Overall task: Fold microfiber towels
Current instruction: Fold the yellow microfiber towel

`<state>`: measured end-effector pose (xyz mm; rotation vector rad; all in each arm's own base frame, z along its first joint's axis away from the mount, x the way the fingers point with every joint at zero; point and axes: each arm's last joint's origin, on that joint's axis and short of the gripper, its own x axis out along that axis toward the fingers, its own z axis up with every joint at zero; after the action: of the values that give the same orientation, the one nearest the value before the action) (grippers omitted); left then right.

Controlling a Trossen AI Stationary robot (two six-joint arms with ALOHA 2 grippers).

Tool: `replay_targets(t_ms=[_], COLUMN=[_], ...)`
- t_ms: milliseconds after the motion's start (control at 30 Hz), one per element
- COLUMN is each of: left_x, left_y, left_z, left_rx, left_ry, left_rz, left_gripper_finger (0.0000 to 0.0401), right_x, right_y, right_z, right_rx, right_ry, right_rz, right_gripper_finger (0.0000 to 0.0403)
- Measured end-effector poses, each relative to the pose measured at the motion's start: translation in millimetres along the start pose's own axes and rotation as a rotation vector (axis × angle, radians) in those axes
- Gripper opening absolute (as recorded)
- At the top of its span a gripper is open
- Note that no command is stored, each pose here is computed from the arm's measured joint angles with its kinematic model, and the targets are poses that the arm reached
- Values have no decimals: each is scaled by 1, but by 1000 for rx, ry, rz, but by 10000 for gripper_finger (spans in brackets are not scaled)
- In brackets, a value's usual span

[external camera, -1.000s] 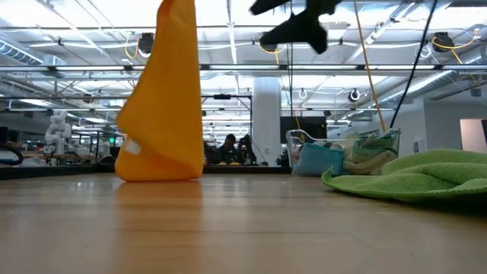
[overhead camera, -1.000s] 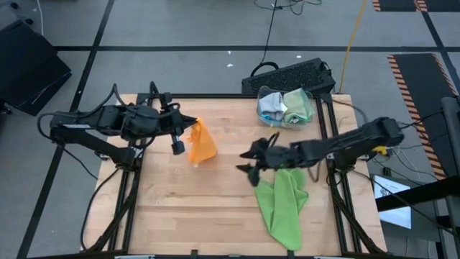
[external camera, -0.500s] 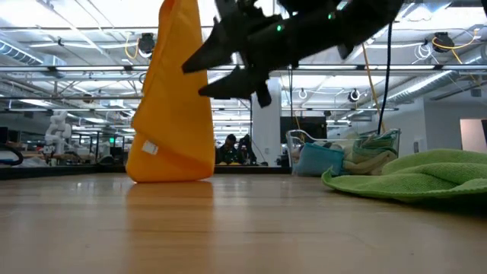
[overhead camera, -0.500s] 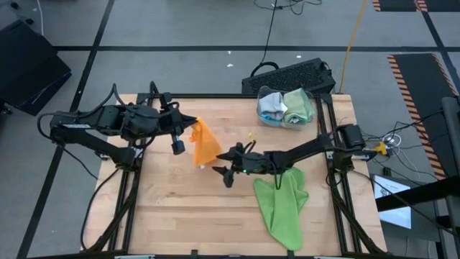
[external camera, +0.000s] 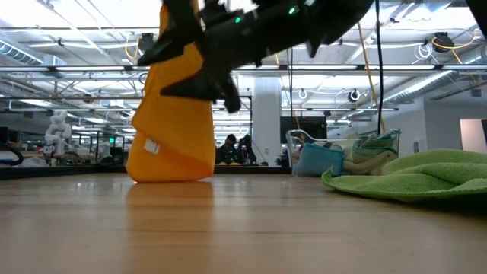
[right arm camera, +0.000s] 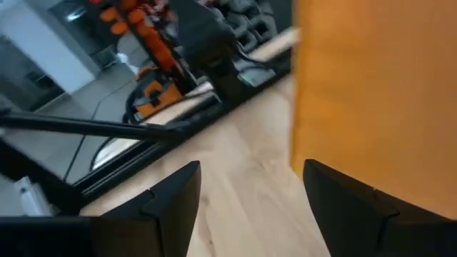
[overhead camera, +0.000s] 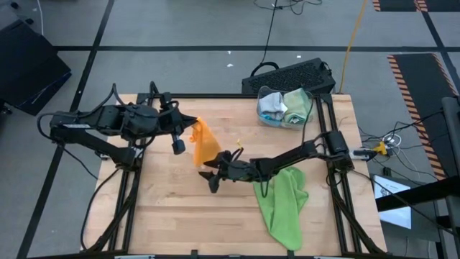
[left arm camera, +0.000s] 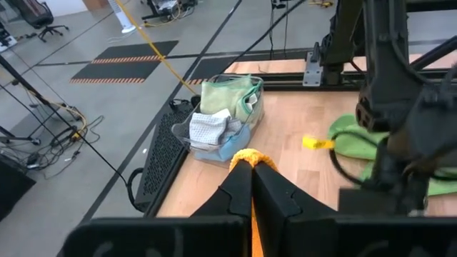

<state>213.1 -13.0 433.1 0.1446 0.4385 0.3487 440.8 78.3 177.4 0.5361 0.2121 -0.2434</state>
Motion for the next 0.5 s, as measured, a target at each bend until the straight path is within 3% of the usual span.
replay_targets(t_ms=[267,500], left_x=[0,0], left_y=[0,0], left_z=[0,0], left_rx=[-18,-18], left_ry=[0,0], left_rz=[10,13], left_gripper_finger=[17,6], right_x=[22,31], right_y=[-10,-19], right_z=[-28,-35], right_rx=[315,344], right_ry=[70,3], right_rz=[39,37], right_gripper_finger=[238,238])
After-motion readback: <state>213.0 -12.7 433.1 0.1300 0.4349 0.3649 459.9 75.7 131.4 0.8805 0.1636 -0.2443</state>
